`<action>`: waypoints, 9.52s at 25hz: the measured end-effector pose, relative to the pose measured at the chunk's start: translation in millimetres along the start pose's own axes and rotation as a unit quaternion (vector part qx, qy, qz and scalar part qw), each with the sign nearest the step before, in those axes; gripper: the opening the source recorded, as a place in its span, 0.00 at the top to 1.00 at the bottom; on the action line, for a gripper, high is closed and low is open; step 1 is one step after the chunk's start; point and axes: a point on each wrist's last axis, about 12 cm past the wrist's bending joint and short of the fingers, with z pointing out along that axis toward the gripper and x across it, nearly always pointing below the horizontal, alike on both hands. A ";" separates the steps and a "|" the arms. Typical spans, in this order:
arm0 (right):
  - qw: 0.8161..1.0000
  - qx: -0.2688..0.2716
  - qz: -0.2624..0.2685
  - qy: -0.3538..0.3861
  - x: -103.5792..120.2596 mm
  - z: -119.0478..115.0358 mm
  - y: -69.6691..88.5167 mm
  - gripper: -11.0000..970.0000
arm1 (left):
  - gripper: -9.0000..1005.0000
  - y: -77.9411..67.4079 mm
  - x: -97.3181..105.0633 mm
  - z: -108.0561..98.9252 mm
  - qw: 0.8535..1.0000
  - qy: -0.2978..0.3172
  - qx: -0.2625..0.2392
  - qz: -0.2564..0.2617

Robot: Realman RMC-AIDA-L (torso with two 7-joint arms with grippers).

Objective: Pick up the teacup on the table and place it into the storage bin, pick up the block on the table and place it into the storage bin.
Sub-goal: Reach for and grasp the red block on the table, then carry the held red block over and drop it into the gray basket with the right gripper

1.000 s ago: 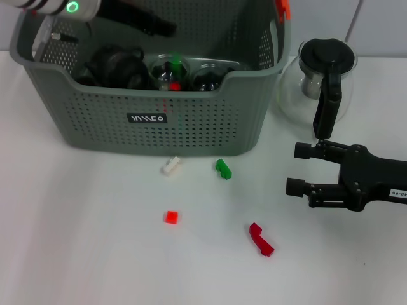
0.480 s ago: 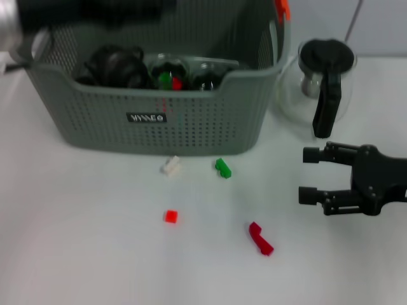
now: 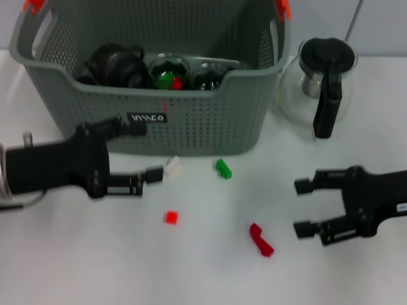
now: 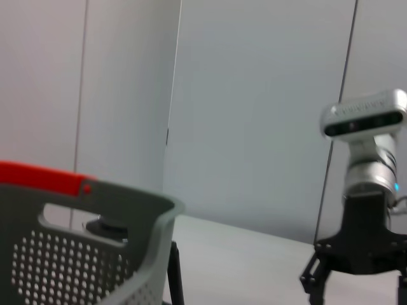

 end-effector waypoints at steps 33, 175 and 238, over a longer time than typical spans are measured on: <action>0.899 0.000 -0.188 0.397 -106.9 138.6 15.8 0.03 | 0.07 -10.3 12.8 2.1 0.999 -0.028 -0.025 -0.027; 0.890 0.077 -0.171 0.416 -76.5 163.8 14.0 0.57 | 0.07 -13.2 40.6 -14.3 0.996 0.040 -0.055 -0.062; 0.952 0.302 -0.002 0.058 -237.1 144.6 -62.3 0.85 | 0.07 2.5 33.3 -10.3 0.995 0.027 -0.082 -0.059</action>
